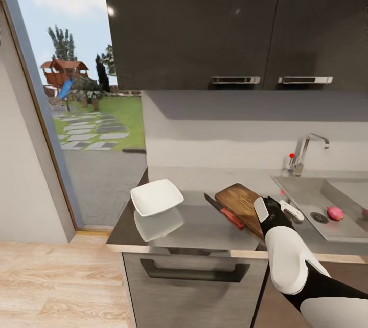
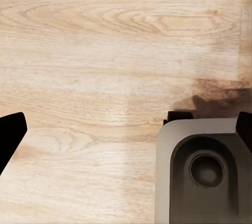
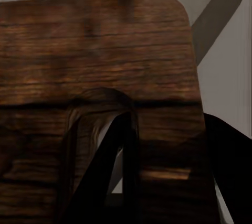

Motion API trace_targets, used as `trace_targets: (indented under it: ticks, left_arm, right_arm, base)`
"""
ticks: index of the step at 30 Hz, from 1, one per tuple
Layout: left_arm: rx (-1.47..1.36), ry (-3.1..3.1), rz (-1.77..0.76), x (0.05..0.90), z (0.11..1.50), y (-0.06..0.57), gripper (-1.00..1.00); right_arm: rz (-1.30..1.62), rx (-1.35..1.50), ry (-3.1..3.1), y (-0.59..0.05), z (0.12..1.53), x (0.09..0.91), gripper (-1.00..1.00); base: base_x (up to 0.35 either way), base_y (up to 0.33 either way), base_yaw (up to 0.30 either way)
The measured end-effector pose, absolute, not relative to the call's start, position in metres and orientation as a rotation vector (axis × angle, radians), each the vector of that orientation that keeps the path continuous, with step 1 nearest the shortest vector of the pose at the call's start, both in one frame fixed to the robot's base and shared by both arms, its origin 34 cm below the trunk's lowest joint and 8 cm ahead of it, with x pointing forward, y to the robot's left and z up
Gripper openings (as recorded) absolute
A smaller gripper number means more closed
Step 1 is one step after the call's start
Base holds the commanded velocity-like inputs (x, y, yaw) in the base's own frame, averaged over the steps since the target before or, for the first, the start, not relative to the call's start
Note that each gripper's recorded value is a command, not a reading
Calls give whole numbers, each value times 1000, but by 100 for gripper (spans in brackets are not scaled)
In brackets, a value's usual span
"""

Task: In the kitchen, take the Vidalia onion out of the sink, dice it on the chopping board with the paring knife, put the diced onion into the bowl on the countertop, then place both the paring knife and the chopping board into the sink.

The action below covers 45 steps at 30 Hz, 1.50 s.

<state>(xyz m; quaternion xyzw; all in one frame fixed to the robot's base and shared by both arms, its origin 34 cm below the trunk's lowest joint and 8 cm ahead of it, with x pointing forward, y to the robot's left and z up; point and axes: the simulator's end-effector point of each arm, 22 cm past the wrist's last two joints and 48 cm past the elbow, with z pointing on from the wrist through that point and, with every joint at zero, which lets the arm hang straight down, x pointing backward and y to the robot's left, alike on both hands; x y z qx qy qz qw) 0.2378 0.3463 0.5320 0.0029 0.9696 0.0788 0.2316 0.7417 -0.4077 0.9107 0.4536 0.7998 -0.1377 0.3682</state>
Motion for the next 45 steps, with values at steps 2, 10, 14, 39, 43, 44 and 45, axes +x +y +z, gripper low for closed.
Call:
trace_targets:
  ticks: [2,10,14,39,43,44,45]
  left_arm:
    - [7,2663,217,239,532,346,100]
    - [6,2652,216,243,533,346,100]
    - [5,2646,216,245,534,346,100]
    - [1,2606,214,259,538,346,100]
    - [0,2600,213,261,539,346,100]
    - [0,2599,213,262,539,346,100]
    - [0,2597,213,262,540,346,100]
  right_arm:
    - [-352,1164,2052,-408,913,742,-100]
    - [-348,1158,2058,-409,922,740,-100]
    - [-344,1156,2057,-409,926,740,-100]
    - [-356,1046,2064,-401,960,745,-100]
    - [-377,1007,2059,-407,978,746,-100]
    - [-381,995,2055,-408,984,747,-100]
    - [-387,987,2056,-409,987,747,-100]
  base:
    - [0,0,0]
    - [0,0,0]
    - [0,0,0]
    - [0,0,0]
    - [0,0,0]
    - [0,0,0]
    - [0,0,0]
